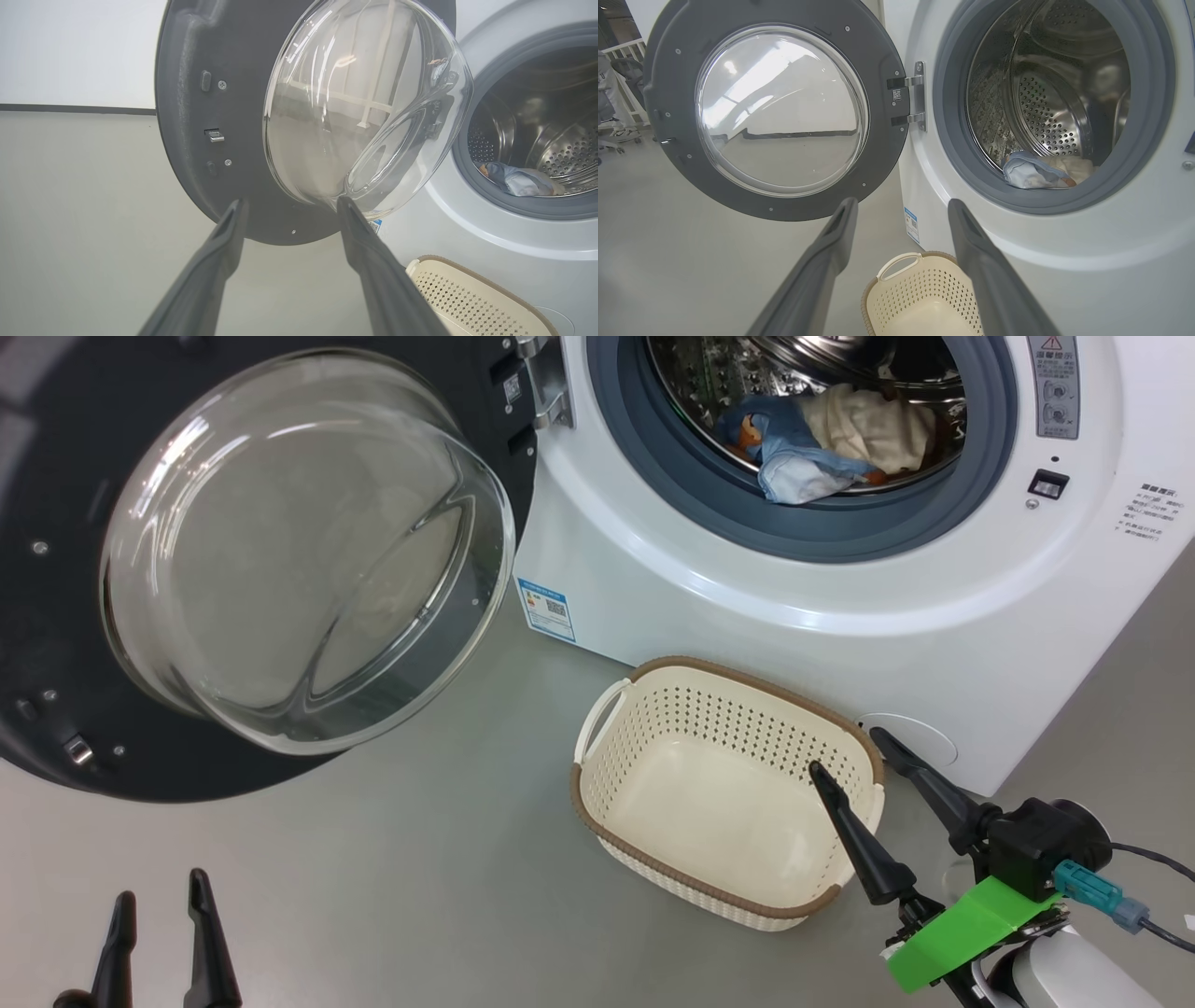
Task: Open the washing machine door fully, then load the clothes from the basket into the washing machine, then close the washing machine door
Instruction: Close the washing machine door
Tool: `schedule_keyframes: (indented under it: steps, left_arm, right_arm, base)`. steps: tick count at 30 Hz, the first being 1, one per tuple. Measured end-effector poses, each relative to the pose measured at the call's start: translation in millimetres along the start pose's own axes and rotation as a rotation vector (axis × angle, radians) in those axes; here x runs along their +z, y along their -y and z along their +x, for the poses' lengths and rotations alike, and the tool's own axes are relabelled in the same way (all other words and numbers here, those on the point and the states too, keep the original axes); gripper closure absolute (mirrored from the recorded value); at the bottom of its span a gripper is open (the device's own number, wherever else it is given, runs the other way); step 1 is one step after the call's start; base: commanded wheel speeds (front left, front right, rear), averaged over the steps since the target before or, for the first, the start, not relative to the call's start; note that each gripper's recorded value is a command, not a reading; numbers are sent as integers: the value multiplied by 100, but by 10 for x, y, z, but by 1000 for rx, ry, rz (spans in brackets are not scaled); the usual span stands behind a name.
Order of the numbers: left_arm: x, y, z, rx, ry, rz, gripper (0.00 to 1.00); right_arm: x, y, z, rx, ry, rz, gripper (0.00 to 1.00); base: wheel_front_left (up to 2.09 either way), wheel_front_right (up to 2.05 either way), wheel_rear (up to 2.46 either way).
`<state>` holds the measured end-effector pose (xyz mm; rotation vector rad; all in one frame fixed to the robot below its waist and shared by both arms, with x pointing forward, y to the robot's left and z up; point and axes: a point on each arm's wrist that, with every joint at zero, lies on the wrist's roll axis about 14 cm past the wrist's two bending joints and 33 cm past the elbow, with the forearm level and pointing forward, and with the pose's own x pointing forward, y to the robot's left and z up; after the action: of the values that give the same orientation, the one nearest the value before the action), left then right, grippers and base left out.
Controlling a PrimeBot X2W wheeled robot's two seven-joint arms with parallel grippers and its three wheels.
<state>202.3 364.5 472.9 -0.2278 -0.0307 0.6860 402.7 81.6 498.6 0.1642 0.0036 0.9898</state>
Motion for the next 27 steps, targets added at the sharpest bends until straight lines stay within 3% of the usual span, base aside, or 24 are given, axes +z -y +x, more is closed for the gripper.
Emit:
schedule_keyframes:
  steps: [21,22,23,24,25,27]
  left_arm:
    - [21,28,4,-10,9,-6,0]
    - [24,33,5,-12,10,-6,22]
    - [36,44,7,-15,14,-11,63]
    - [57,58,11,-18,22,-20,89]
    - [88,69,17,-21,33,-29,100]
    - [183,95,33,-27,64,-50,100]
  right_arm:
    - [38,0,-13,-4,6,-9,0]
    - [39,-1,-13,-4,6,-9,0]
    - [42,-2,-13,-3,6,-10,0]
    - [45,-5,-14,-3,7,-10,0]
    - [49,-6,-14,-3,8,-11,0]
    - [49,-12,-12,-2,8,-10,0]
  base:
    - [0,0,0]
    - [0,0,0]
    - [0,0,0]
    - [0,0,0]
    - [0,0,0]
    - [0,0,0]
